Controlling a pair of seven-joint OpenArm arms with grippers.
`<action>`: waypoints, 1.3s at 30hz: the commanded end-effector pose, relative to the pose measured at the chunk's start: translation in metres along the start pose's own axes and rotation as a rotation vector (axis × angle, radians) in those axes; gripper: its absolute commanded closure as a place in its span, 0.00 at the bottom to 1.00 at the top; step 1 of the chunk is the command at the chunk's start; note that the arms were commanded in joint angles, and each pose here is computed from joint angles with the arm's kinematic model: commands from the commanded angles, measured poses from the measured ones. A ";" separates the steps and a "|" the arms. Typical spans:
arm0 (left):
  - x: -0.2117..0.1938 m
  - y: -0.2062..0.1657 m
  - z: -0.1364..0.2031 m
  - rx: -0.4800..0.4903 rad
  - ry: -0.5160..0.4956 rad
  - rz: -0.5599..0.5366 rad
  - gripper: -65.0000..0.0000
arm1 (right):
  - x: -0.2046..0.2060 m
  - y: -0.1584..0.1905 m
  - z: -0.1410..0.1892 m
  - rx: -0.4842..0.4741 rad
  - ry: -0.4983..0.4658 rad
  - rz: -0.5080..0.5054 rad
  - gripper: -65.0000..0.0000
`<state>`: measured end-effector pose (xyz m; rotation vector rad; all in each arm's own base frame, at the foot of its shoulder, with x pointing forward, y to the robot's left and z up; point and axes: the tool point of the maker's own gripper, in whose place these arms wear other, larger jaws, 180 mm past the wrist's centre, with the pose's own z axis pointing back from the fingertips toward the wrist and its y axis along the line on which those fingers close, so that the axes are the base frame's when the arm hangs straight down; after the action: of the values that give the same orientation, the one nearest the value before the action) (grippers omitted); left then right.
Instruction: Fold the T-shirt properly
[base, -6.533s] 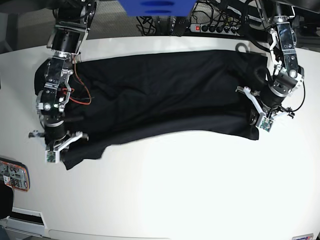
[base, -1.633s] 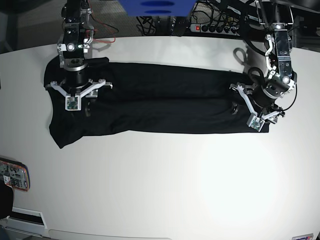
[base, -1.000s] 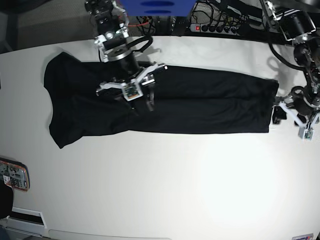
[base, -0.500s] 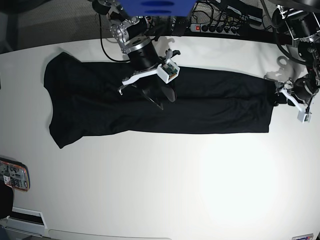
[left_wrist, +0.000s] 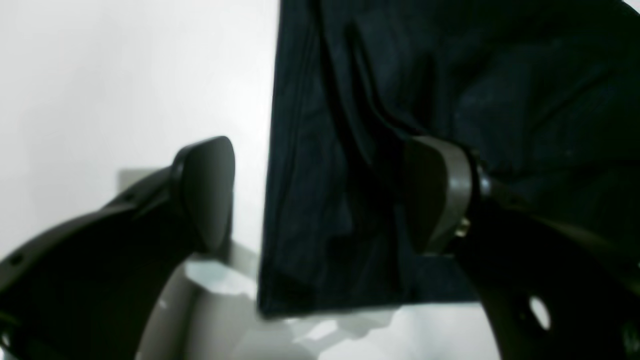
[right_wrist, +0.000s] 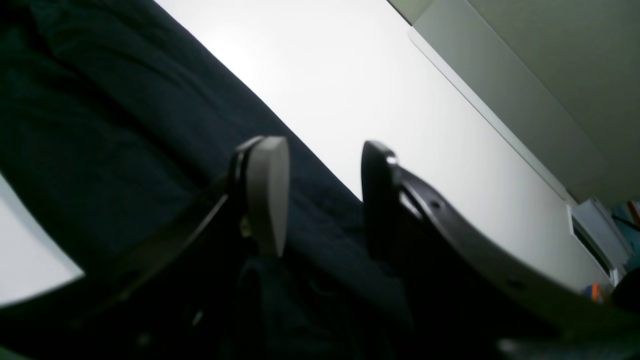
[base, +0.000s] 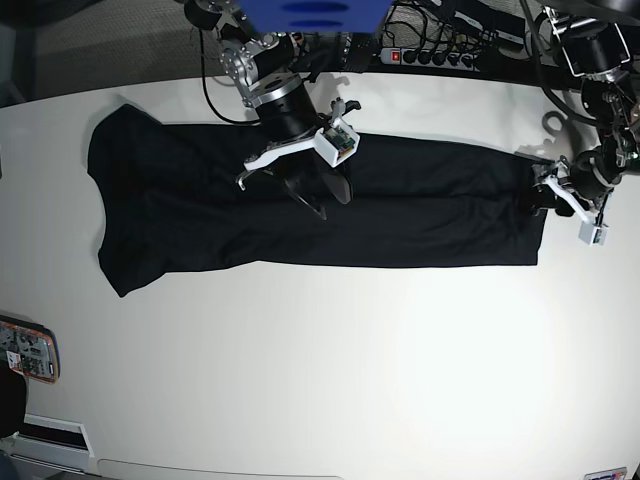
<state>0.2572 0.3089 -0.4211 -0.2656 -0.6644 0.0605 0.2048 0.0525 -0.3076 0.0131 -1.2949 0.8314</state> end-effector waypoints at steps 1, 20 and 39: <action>-0.009 -0.003 -0.002 -0.005 0.046 -0.009 0.23 | 0.034 0.011 -0.001 -0.030 -0.073 -0.056 0.65; 0.021 -0.003 0.022 0.027 -0.028 -0.104 0.23 | 0.031 0.012 0.001 -0.029 -0.061 -0.063 0.65; 0.032 0.035 0.049 0.120 -0.069 -0.063 0.23 | 0.032 0.013 0.001 -0.028 -0.064 -0.065 0.65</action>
<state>0.2426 0.3534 -0.3895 -0.1352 -0.6834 0.0618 0.2023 0.0511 -0.3095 0.0106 -1.2848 0.8234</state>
